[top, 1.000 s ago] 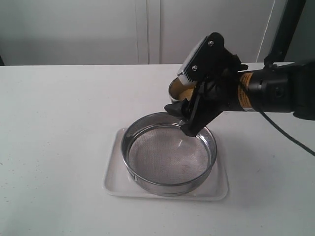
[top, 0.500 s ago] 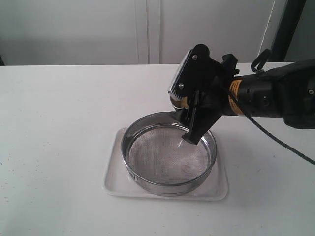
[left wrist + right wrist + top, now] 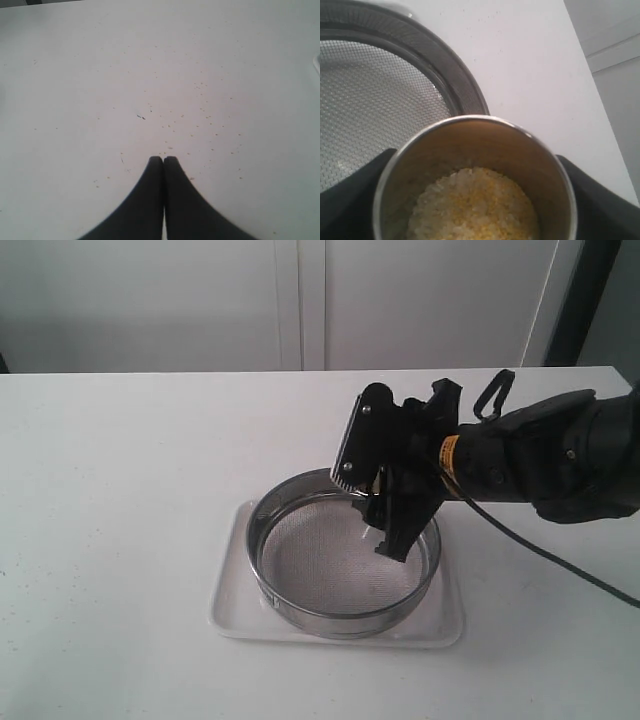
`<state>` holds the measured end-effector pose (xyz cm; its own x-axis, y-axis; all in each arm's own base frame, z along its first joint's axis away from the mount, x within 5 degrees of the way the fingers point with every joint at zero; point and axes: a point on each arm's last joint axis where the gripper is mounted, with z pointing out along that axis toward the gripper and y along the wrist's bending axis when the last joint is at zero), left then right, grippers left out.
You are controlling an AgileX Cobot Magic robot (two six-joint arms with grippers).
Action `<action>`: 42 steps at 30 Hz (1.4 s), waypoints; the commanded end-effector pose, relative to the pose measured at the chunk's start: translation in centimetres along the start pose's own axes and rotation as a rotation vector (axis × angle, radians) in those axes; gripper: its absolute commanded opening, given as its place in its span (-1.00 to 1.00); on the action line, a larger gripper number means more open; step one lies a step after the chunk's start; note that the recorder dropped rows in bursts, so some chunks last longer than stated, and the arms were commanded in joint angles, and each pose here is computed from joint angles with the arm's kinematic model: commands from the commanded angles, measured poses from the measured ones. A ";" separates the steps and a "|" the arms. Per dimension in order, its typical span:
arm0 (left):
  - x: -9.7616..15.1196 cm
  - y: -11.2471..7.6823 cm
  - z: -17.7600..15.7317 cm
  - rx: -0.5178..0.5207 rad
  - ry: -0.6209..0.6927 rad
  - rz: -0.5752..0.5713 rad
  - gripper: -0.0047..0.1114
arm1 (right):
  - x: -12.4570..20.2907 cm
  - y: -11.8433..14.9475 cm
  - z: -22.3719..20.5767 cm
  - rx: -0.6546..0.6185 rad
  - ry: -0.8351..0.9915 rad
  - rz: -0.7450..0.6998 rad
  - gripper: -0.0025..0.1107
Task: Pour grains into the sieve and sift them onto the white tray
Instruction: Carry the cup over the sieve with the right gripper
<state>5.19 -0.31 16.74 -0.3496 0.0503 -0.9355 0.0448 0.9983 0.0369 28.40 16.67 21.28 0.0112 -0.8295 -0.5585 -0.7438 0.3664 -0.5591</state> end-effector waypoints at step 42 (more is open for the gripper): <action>0.0 0.0 0.0 0.007 -0.006 -0.003 -0.92 | -0.3 0.2 1.3 0.083 0.129 -0.469 -0.96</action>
<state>5.19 -0.31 16.74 -0.3496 0.0503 -0.9355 0.0448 0.9983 0.0369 28.86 17.56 20.13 0.2338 -0.9545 -0.1852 -0.6461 -0.0102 -0.7632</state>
